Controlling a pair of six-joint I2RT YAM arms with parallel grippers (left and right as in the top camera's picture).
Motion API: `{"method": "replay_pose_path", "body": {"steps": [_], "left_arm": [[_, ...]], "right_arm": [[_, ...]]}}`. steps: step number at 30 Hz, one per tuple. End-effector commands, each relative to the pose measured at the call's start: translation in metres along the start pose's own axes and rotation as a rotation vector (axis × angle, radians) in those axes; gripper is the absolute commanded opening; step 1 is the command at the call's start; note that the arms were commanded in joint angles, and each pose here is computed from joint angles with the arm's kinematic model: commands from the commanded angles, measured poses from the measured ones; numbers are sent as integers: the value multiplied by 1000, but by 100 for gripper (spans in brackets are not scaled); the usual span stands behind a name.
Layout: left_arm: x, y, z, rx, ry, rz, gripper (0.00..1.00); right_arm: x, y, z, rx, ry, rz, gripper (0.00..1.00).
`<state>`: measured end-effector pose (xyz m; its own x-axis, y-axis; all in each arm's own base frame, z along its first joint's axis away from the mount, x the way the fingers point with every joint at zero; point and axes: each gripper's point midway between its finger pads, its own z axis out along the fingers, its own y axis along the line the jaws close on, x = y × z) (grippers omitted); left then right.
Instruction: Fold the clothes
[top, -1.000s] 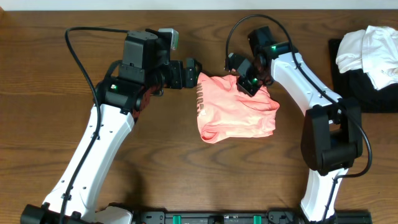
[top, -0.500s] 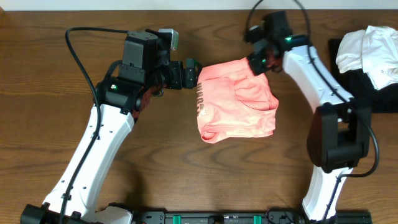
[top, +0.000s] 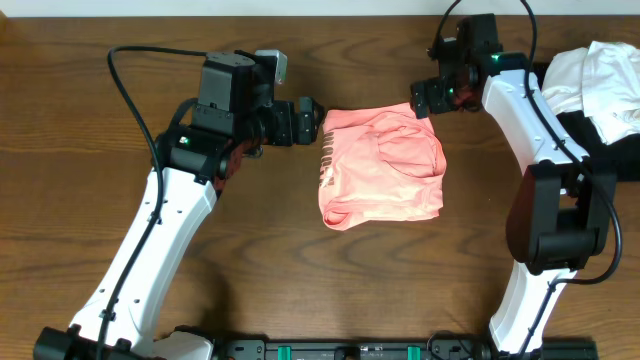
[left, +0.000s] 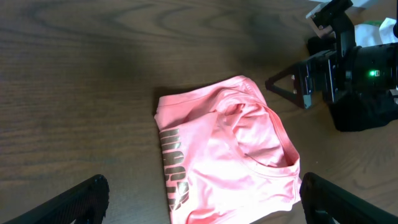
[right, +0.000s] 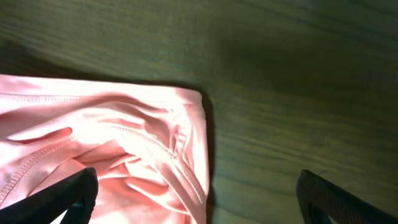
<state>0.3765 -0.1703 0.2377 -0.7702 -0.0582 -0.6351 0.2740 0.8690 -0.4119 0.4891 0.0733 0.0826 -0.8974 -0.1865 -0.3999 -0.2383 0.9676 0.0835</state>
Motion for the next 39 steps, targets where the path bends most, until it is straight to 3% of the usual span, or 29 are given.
{"method": "replay_pose_path", "body": {"steps": [1, 10, 21, 25, 39], "left_arm": [[4, 5, 0, -20, 13, 24, 98], [49, 18, 9, -55, 202, -18, 98], [111, 11, 66, 149, 477, -92, 98], [127, 19, 85, 155, 538, -125, 98], [123, 26, 99, 166, 510, -83, 98]], "right_arm": [[1, 4, 1, -13, 16, 18, 99], [44, 30, -9, -196, 188, 78, 99], [61, 42, -24, -363, 256, 162, 99], [65, 35, -28, -386, 269, 194, 99], [113, 13, -6, -369, 370, 370, 99]]}}
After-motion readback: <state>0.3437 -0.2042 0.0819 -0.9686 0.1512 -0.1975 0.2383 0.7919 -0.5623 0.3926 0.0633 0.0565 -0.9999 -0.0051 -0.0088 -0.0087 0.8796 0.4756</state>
